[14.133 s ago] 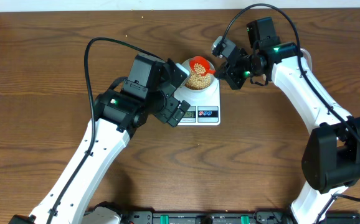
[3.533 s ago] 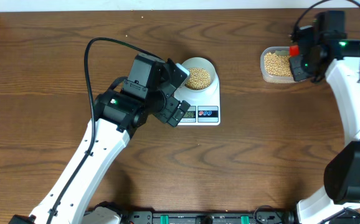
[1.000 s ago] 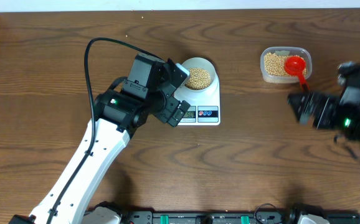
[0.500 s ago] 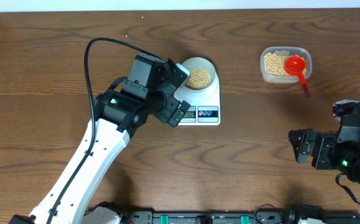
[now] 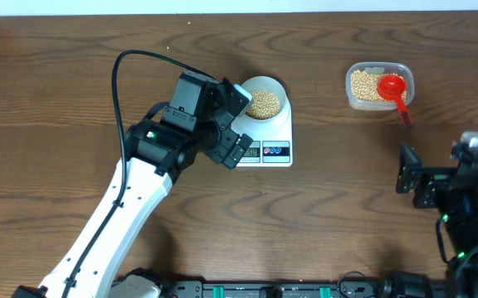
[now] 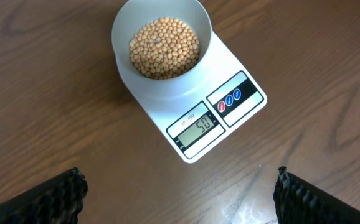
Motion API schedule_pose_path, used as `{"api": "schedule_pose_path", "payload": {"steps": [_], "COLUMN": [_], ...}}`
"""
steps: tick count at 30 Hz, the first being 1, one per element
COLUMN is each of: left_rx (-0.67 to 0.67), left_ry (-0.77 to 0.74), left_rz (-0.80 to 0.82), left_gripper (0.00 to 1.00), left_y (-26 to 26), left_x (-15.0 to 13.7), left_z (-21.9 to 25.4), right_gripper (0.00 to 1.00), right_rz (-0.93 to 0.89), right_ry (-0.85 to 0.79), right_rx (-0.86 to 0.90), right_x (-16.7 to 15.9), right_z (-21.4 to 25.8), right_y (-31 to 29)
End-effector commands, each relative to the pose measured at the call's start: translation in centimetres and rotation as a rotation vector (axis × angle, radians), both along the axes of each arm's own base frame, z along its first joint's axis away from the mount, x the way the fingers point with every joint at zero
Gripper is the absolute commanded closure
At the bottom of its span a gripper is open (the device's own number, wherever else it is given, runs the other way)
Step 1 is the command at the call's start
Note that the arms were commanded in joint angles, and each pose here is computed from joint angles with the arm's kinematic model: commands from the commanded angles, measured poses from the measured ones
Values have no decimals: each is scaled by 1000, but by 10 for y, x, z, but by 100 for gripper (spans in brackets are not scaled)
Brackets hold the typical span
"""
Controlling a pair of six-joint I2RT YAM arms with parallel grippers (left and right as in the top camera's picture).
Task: Scoop item into bowl and weigh 50g on scale
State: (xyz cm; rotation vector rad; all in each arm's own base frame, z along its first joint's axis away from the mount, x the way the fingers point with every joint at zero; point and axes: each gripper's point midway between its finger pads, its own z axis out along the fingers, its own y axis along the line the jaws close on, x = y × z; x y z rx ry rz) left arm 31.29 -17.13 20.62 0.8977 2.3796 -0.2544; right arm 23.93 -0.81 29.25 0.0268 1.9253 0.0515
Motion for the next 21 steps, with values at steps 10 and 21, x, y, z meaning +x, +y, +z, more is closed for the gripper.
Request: {"api": "schedule_pose_path", "payload": {"steps": [10,21], "left_rx": [-4,-4], "left_ry": [0,0], "left_rz": [3,3], "left_gripper": [2,2], "left_y": [0,0], "left_x": [1,1], "left_z": [1,1], "right_gripper": [1,1], "right_rz": [-53,-55], "right_ry": [-327,-373], "right_rx": [-98,-98], "right_x": [14,9], "right_z": [-72,-112], "right_y": [-4,-2]}}
